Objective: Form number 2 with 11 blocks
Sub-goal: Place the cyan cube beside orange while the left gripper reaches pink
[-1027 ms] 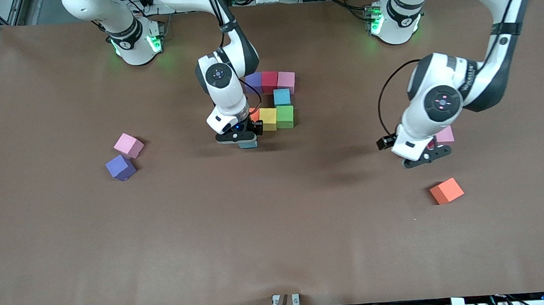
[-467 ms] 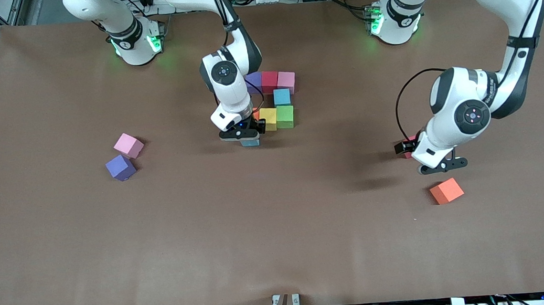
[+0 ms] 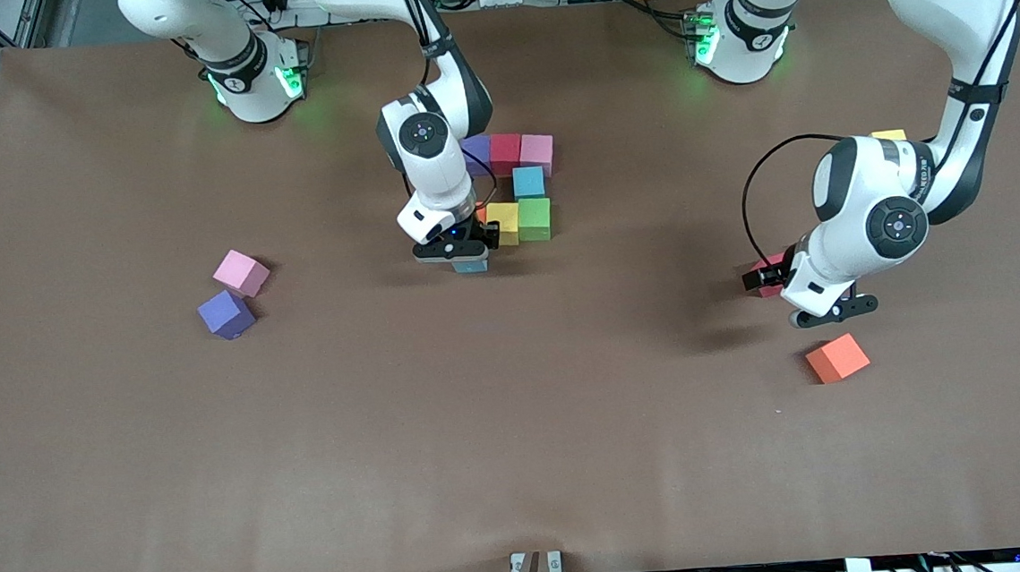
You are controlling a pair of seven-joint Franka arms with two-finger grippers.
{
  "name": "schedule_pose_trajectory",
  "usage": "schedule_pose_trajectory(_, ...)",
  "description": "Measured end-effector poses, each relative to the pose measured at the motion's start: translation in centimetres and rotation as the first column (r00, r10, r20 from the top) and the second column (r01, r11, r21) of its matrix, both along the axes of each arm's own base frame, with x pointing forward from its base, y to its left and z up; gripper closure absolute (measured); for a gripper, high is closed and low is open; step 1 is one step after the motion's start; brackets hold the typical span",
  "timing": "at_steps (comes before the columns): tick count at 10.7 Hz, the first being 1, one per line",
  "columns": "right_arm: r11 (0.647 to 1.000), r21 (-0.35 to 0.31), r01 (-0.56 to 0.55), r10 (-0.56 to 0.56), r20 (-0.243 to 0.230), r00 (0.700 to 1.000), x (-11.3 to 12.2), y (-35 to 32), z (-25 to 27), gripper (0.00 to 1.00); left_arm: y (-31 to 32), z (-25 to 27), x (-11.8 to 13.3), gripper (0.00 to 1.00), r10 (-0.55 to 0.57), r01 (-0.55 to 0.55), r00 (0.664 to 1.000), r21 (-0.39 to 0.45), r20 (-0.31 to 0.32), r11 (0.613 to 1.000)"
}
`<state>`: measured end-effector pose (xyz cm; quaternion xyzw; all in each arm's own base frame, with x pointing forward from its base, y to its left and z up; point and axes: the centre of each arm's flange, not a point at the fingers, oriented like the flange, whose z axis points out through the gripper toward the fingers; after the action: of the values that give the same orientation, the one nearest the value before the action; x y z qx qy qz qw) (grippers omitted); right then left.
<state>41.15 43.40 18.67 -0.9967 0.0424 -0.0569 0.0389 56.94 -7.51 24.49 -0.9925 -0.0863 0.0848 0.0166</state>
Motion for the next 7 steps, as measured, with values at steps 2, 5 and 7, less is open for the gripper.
schedule_pose_trajectory(2,1.000,0.000,0.003,-0.003,0.000,1.000,0.0,0.0,0.0,0.40,0.6,-0.4,-0.2,0.00,0.010,-0.010,1.000,0.004,-0.008,1.000)
schedule_pose_trajectory(5,0.999,0.001,0.032,-0.032,-0.002,0.999,0.0,0.0,-0.1,0.06,0.9,-1.1,-0.6,0.00,0.013,-0.013,1.000,0.006,-0.023,1.000)
schedule_pose_trajectory(7,0.999,0.008,0.040,-0.040,0.001,0.999,0.1,0.3,0.1,0.00,1.2,-1.9,-0.7,0.00,0.020,-0.020,0.999,0.005,-0.033,1.000)
